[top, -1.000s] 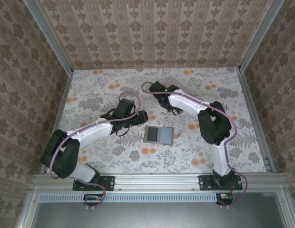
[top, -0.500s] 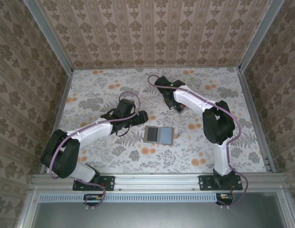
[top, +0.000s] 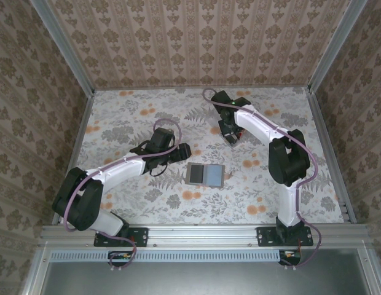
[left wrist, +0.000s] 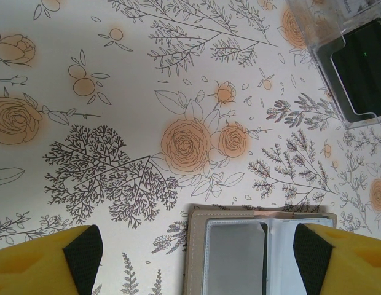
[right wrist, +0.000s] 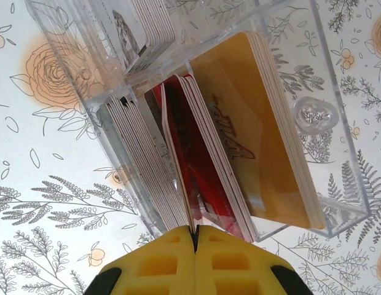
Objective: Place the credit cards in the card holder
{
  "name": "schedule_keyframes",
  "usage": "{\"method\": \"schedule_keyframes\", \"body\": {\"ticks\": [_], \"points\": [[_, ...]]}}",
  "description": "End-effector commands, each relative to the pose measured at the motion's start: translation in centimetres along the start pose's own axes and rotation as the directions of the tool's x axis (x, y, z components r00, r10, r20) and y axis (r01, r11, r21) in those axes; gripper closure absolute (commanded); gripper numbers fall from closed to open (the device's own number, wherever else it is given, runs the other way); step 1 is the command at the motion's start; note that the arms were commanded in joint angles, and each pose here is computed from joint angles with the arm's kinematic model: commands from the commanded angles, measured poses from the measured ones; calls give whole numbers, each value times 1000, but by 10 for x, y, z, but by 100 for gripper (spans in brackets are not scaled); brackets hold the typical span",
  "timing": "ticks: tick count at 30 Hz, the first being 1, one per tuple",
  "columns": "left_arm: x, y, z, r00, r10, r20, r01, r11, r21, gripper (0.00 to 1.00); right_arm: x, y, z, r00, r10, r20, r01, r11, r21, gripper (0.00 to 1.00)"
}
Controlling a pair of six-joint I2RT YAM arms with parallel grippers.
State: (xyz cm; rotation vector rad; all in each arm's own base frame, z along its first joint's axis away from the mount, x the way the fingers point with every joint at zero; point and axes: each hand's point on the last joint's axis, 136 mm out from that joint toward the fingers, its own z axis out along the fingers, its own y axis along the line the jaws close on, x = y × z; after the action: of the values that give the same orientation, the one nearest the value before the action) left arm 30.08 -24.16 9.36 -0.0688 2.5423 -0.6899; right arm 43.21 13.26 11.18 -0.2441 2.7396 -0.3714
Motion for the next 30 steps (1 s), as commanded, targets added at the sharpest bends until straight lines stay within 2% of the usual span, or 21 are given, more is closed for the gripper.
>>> {"method": "schedule_keyframes", "body": {"ticks": [1, 17, 22, 25, 28, 30], "points": [[1, 2, 1, 1000, -19, -1, 19, 1000, -2, 16, 1, 3, -5, 1000, -16, -25, 15, 999, -32, 98], [-14, -19, -15, 1000, -5, 30, 3, 998, 64, 16, 2, -13, -70, 995, 71, 67, -63, 991, -115, 100], [-23, -35, -25, 999, 0, 42, -6, 992, 126, 15, 7, -10, -94, 984, 142, 106, -116, 969, -218, 100], [-30, -50, -31, 999, -13, 43, 4, 979, 203, 14, 10, 4, -111, 970, 223, 96, -168, 902, -398, 100], [-40, -66, -38, 998, -39, 49, 23, 955, 295, 13, 12, 28, -133, 950, 305, 72, -199, 765, -612, 100], [-47, -76, -42, 997, -63, 43, 43, 932, 359, 13, 14, 42, -146, 941, 334, 49, -202, 673, -711, 100]]}}
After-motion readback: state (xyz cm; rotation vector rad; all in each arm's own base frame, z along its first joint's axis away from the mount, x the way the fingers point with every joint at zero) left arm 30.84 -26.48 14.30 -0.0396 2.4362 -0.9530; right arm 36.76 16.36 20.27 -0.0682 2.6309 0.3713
